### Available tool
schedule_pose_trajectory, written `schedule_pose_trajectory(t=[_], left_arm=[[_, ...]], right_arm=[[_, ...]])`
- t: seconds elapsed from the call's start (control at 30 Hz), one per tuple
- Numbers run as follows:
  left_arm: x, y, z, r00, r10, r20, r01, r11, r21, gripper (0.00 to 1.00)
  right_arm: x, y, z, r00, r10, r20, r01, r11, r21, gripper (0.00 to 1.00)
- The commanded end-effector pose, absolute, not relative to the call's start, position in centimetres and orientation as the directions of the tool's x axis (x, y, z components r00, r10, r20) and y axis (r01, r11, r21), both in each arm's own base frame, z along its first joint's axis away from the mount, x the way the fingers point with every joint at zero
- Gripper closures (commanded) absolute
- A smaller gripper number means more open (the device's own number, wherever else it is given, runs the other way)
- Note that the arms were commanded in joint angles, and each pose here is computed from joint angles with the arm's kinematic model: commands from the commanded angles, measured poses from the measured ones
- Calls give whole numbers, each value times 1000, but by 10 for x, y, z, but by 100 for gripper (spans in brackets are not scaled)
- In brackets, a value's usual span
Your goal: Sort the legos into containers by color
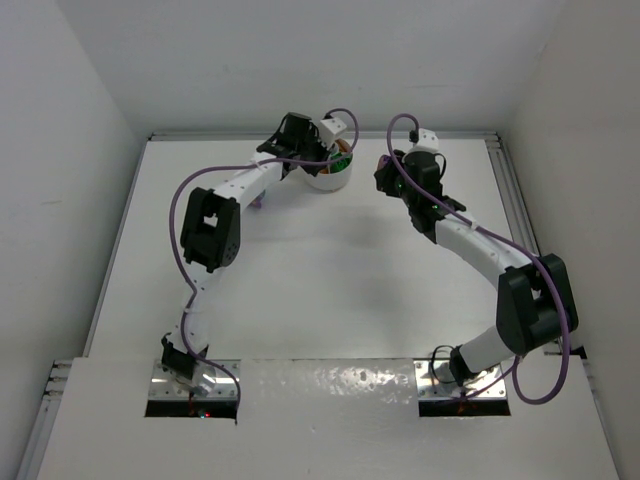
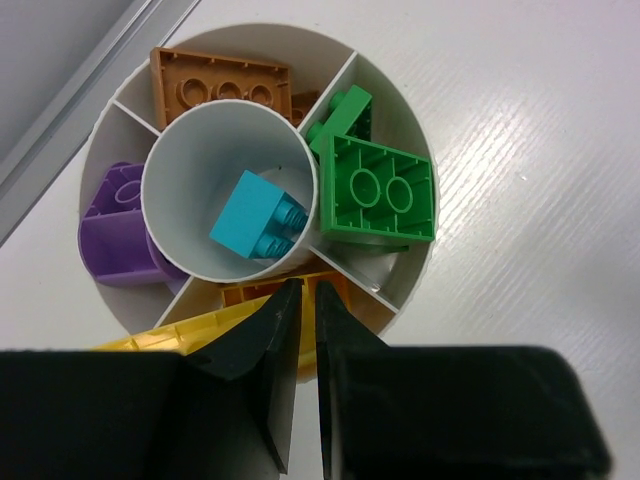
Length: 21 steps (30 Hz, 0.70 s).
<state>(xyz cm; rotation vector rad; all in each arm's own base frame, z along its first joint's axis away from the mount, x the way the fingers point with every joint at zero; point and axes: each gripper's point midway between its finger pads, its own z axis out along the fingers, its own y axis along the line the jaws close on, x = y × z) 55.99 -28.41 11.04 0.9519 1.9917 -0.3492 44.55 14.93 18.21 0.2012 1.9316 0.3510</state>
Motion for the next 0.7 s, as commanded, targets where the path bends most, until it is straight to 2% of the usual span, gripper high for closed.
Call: schedule_pose_trajectory(t=[0.0, 0.2, 0.67], left_arm=[[561, -292, 106, -315, 496, -809, 735, 667, 122, 90], [560, -299, 93, -334, 481, -811, 735, 672, 95, 90], [553, -318, 117, -329, 444, -834, 750, 659, 55, 90]], right_arm=[[450, 142, 212, -297, 320, -900, -28, 939, 343, 100], [449, 138, 214, -293, 304, -906, -25, 945, 325, 100], [447, 137, 210, -300, 308, -903, -24, 944, 330, 100]])
